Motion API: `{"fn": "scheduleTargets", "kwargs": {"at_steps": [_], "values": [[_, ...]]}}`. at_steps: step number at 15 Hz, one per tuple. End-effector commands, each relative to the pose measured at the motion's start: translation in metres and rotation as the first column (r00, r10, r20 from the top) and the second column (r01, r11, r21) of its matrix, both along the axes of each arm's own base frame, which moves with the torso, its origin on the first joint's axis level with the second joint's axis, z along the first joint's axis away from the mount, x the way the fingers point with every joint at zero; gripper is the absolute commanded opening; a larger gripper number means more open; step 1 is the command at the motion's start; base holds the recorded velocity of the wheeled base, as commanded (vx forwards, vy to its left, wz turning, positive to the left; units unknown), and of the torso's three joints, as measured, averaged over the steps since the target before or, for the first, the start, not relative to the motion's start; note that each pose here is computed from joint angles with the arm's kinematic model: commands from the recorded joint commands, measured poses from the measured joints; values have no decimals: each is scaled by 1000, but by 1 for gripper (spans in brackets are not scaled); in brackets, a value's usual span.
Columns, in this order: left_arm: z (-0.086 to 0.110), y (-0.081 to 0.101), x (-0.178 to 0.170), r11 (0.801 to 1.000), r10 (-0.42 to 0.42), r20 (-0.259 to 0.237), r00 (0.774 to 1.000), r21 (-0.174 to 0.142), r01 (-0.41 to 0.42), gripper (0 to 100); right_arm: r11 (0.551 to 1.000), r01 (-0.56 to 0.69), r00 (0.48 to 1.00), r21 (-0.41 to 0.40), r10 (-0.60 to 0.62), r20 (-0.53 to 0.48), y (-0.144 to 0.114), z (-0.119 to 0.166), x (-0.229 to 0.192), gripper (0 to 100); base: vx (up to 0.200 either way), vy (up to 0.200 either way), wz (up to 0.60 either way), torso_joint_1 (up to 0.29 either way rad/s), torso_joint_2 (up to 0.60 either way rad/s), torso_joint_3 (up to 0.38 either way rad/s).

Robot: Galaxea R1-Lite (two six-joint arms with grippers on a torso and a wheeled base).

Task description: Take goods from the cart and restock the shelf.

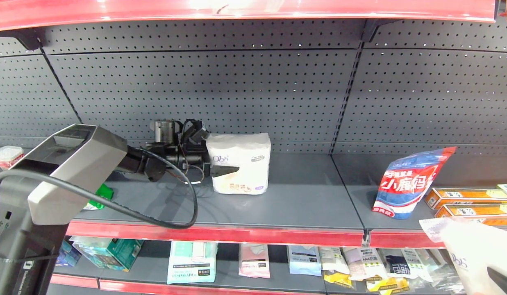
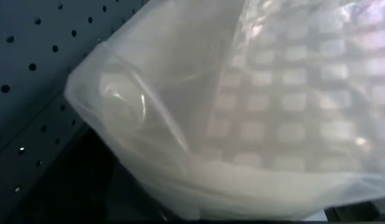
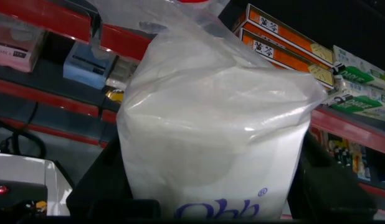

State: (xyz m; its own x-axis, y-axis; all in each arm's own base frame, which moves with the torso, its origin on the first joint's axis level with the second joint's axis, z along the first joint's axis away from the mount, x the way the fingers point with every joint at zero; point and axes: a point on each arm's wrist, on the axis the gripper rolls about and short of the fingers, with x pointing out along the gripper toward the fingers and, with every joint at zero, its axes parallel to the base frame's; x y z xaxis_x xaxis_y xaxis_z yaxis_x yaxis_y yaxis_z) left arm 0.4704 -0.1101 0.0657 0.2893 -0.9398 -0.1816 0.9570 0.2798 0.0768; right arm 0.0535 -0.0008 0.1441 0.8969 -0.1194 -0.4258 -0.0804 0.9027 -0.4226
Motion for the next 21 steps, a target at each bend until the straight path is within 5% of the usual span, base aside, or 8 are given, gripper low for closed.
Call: {"fn": "scheduleTargets", "kwargs": {"at_steps": [1,2,3,9,14,16,17,21], "values": [[0,-1,0,1000,-2,1,1000,-1,2,100,1000,-1,1000,-1,1,-10,0,-2,0,0,0,0,0,0,0,0],[1,-1,1,1000,-3,7,1000,-4,3,100,1000,-1,1000,-1,1,-12,0,-2,0,0,0,0,0,0,0,0],[-1,-1,3,1000,-11,23,1000,-12,11,0,1000,-1,1000,-1,1,-12,0,-2,0,0,0,0,0,0,0,0],[-4,-1,1,1000,-10,-6,1000,-18,10,0,1000,-1,1000,1,1,-15,0,-3,0,0,0,0,0,0,0,0],[33,4,-20,999,3,-56,998,-49,-6,0,1000,-3,1000,5,3,-14,0,-3,0,0,0,0,0,0,0,0],[36,7,-20,998,7,-38,999,-57,-9,0,1000,-6,1000,6,6,-19,0,-3,1,0,0,0,0,0,0,0],[36,10,-21,998,16,-10,1000,-67,-16,0,1000,-6,1000,7,6,-18,0,-2,2,0,0,0,0,0,0,0],[48,16,-53,988,34,-68,997,-147,-44,0,1000,-4,1000,6,4,-15,0,-2,1,0,0,0,0,0,0,0]]}}
